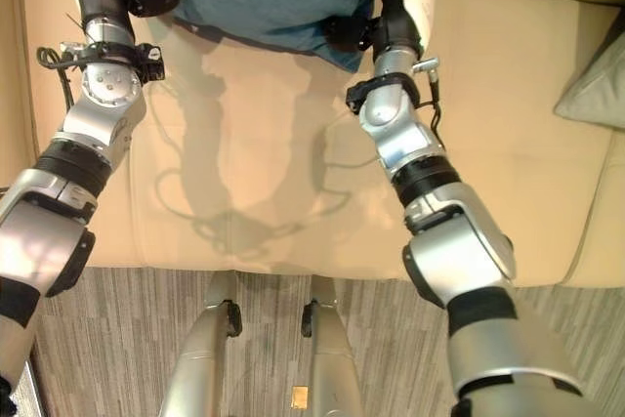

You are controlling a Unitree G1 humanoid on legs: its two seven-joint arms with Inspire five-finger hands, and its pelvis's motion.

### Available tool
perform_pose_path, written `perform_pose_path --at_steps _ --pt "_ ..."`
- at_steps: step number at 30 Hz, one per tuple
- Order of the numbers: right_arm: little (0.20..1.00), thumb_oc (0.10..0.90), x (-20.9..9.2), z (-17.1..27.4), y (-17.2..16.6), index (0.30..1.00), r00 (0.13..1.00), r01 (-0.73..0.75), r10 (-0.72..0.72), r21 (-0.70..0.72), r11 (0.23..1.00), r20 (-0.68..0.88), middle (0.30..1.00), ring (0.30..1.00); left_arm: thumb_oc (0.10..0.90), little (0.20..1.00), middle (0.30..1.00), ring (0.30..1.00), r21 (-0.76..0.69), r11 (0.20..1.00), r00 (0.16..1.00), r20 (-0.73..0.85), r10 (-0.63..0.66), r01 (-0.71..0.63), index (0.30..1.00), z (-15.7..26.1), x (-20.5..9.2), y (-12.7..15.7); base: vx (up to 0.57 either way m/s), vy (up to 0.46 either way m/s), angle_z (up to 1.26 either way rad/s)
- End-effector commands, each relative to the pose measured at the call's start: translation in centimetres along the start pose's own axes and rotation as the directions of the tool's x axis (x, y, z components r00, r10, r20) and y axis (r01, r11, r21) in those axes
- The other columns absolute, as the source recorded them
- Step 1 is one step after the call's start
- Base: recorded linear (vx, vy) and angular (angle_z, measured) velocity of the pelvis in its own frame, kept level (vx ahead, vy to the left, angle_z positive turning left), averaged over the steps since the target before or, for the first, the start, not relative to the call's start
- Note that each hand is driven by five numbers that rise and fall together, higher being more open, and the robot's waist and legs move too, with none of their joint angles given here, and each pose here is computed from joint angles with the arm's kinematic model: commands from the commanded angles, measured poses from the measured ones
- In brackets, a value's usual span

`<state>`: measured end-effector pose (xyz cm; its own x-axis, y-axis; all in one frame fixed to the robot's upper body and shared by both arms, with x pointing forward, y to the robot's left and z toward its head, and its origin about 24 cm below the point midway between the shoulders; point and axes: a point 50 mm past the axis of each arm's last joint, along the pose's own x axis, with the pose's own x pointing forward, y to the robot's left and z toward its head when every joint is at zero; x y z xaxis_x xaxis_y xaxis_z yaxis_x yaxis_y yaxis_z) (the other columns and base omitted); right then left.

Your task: Pick up all the scattered cushions and arrange them neatly on the sofa.

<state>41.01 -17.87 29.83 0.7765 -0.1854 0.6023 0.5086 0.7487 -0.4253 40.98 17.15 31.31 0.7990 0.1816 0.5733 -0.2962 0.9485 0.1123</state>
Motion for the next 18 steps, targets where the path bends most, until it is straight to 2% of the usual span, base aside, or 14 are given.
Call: perform_pose_path --at_steps 1,11,16,18 --pt "0.900 0.800 2.4 3.4 -3.0 0.900 0.990 0.099 -0.099 0.008 0.995 0.099 0.900 0.900 0.800 0.900 0.900 0.900 -0.073 0.997 0.998 0.069 0.014 -0.009 0.900 1.9 0.9 0.8 0.00 -0.032 0.02" --pt "0.900 0.800 2.2 -0.5 -7.2 0.900 0.986 0.165 -0.164 -0.089 0.982 0.023 0.900 0.900 0.800 0.900 0.900 0.900 -0.171 0.984 0.998 0.030 0.059 -0.053 0.900 0.0 0.1 3.5 -0.01 -0.019 0.02" --pt "0.900 0.800 1.8 -1.7 -7.6 0.900 0.987 0.157 -0.158 -0.104 0.982 -0.004 0.900 0.900 0.800 0.900 0.900 0.900 -0.155 0.987 0.998 0.031 0.050 -0.045 0.900 -0.3 -0.1 4.1 -0.01 -0.005 0.02" --pt "0.900 0.800 1.4 -2.3 -7.4 0.900 0.990 0.134 -0.137 -0.091 0.987 -0.020 0.900 0.900 0.800 0.900 0.900 0.900 -0.100 0.995 0.999 0.024 0.035 -0.032 0.900 -0.7 -0.2 4.5 -0.01 0.002 0.02"
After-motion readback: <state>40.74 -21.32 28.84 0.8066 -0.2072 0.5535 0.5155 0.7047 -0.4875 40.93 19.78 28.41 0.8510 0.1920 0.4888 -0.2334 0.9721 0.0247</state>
